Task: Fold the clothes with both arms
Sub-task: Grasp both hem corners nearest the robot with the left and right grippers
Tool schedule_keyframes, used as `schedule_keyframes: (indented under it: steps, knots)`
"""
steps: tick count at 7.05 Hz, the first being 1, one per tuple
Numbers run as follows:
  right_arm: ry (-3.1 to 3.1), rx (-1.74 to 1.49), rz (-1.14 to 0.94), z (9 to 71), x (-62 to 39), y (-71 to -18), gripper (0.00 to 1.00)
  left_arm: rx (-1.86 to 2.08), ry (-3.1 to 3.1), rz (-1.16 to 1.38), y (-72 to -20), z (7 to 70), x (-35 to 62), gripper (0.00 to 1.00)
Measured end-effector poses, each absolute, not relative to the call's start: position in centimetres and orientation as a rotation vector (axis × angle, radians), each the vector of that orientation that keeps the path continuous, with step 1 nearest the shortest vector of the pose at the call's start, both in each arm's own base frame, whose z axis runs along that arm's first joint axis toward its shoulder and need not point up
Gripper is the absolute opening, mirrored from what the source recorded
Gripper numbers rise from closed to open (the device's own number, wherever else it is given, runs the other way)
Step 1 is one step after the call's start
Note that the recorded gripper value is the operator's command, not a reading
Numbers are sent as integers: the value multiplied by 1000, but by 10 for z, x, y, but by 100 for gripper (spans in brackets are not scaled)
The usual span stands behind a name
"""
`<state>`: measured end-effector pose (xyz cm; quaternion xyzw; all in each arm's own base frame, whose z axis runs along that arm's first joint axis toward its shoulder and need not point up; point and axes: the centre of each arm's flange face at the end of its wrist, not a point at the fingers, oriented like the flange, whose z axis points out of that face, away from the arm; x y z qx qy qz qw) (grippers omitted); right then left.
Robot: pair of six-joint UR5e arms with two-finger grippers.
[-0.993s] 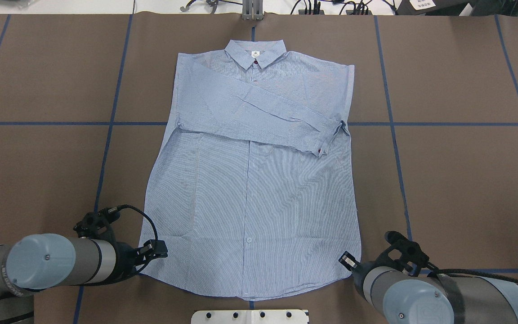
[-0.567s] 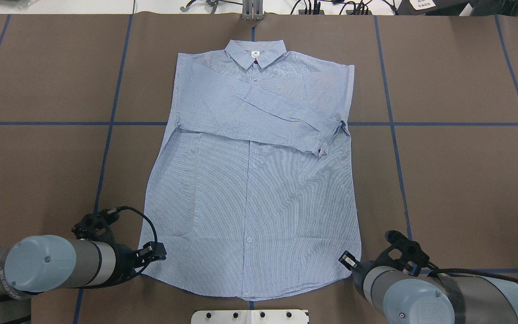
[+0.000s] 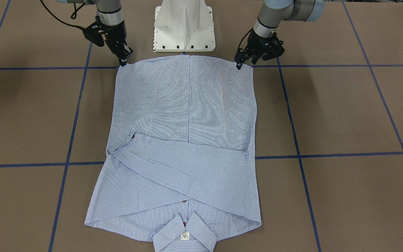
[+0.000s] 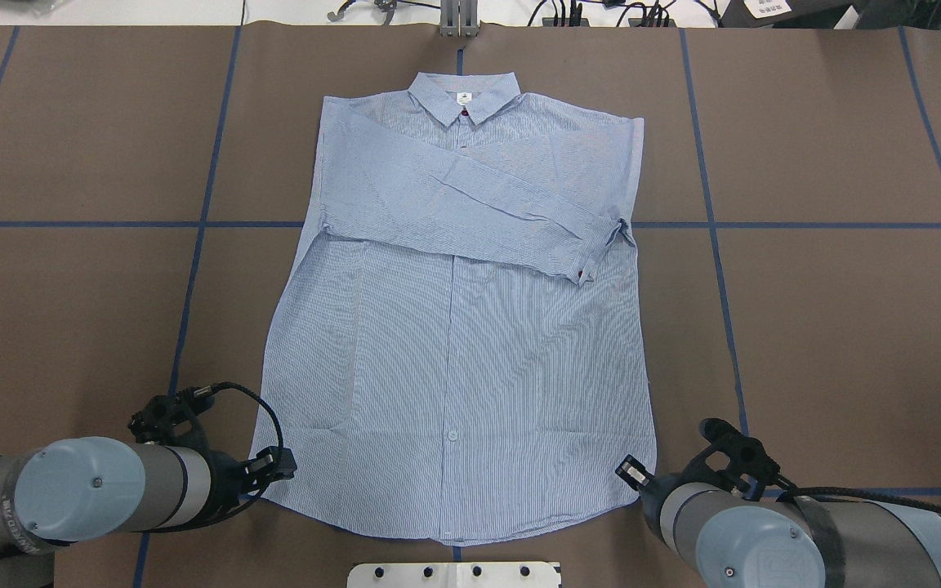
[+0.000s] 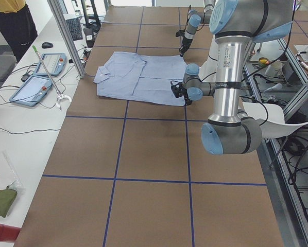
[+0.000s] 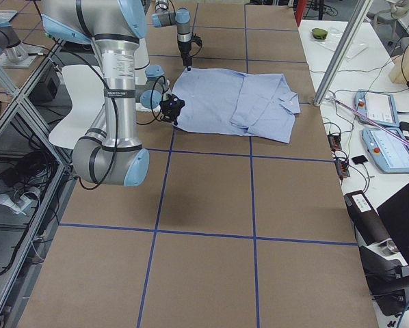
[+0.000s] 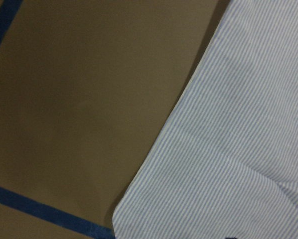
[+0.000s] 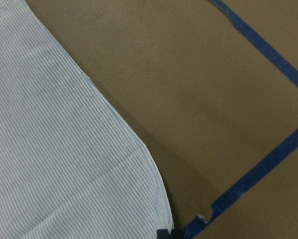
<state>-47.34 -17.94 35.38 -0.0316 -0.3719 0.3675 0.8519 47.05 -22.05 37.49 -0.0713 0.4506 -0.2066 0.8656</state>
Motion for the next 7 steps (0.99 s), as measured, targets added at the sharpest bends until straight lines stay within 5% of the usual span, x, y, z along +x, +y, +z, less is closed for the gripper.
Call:
schedule_keyframes:
  steps: [7]
  knots:
    - [-784, -66, 774, 354, -473, -179, 0, -111, 911, -448, -222, 392, 464, 67]
